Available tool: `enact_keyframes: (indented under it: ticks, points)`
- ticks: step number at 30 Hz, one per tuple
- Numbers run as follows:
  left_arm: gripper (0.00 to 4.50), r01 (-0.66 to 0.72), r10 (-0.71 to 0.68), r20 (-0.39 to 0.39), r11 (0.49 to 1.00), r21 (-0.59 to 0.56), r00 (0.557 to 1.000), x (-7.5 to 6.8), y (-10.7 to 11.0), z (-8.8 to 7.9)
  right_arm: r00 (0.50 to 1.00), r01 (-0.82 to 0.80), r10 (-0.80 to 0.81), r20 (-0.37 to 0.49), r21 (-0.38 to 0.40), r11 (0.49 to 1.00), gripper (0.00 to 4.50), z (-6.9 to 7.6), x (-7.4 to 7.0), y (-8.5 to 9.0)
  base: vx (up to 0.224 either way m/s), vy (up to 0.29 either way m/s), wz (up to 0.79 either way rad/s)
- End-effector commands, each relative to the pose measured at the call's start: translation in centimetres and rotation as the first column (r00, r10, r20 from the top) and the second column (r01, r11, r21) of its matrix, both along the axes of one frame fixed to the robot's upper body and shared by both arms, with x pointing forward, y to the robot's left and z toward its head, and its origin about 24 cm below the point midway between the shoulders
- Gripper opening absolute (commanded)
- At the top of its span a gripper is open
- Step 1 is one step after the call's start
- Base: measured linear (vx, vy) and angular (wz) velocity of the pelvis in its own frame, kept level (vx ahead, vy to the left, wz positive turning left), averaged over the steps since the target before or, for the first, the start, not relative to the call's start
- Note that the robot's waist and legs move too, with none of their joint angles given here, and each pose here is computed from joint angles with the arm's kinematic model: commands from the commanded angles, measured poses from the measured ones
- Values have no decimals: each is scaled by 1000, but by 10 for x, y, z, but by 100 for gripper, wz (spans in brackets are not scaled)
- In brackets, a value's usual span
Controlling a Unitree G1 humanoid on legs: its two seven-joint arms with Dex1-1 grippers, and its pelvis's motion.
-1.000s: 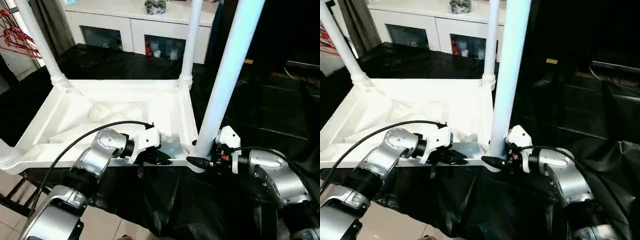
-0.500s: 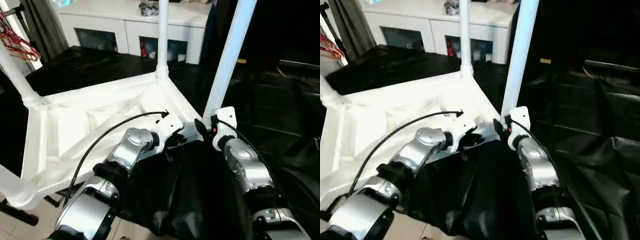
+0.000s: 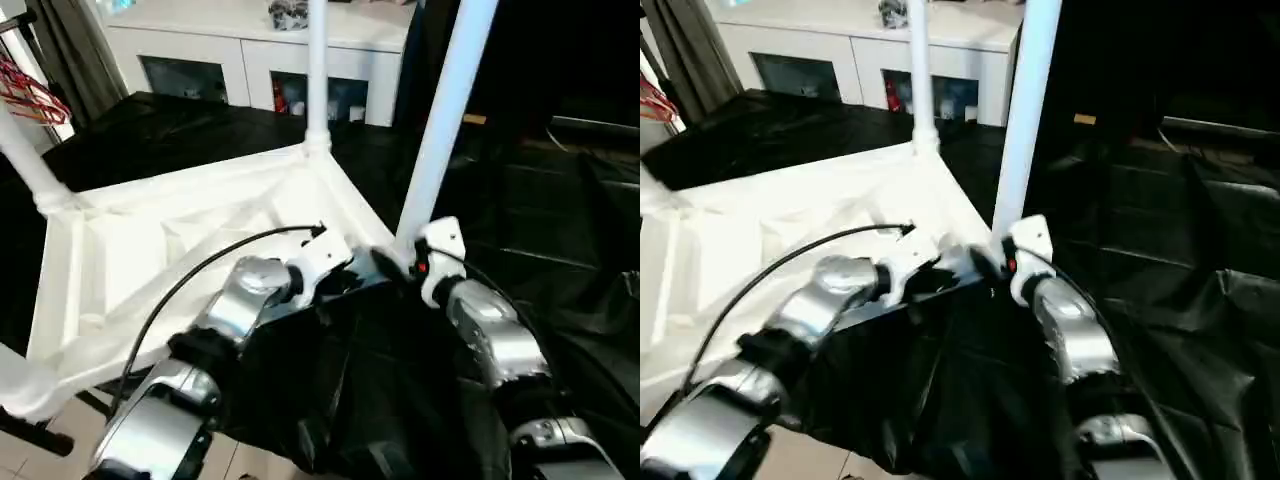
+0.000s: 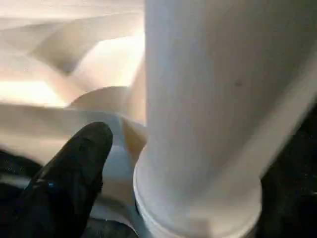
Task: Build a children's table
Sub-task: Rotate leg to tighten
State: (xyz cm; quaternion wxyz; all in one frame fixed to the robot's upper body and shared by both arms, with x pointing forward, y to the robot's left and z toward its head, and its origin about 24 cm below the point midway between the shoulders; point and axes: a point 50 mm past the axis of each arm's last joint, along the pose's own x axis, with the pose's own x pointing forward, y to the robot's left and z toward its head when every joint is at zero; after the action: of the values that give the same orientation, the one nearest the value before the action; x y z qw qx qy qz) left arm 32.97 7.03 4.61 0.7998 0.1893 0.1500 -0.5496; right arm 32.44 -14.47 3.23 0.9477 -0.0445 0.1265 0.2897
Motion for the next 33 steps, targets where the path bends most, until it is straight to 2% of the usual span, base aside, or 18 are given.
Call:
enact_keyframes:
  ticks: [1,2,4,6,7,12,19,24,25,27,31,33]
  points:
    - [0,122,-121,28,992,-43,992,-7,-3,7,980,-195,194,-41,-3,981,420,-1,-14,1,0,0,0]
    - [0,122,-121,28,992,-43,992,-7,-3,7,980,-195,194,-41,-3,981,420,-1,-14,1,0,0,0]
    - [0,151,-151,17,988,-24,988,-9,4,6,954,-296,295,-50,-5,955,420,2,-22,-4,0,0,0]
    - [0,193,-193,1,981,-14,981,-12,11,6,920,-388,387,-60,-8,922,386,5,-30,-9,0,0,0]
    - [0,193,-193,1,981,-14,981,-12,11,6,920,-388,387,-60,-8,922,383,5,-30,-9,0,0,0]
    - [0,292,-292,-51,956,-5,955,-19,25,10,843,-534,528,-106,-37,845,346,8,-43,-17,0,0,0]
    - [0,335,-334,-89,942,2,938,-23,29,9,820,-568,562,-108,-23,823,281,10,-46,-16,0,0,0]
    - [0,331,-330,-93,943,2,939,-25,30,8,805,-588,584,-109,-4,809,275,10,-50,-12,0,0,0]
    - [0,330,-329,-93,944,2,940,-25,30,8,805,-588,584,-109,-3,809,274,9,-50,-12,0,0,0]
    - [0,272,-271,-69,962,11,960,-21,26,6,844,-529,528,-97,16,849,273,5,-48,-10,0,0,0]
    - [0,141,-141,-33,990,-19,989,-10,15,6,948,-300,297,-111,-14,954,272,-8,-32,-8,0,0,0]
    - [0,116,-117,-29,993,-24,993,-8,12,7,963,-246,242,-117,-17,969,272,-10,-29,-7,0,0,0]
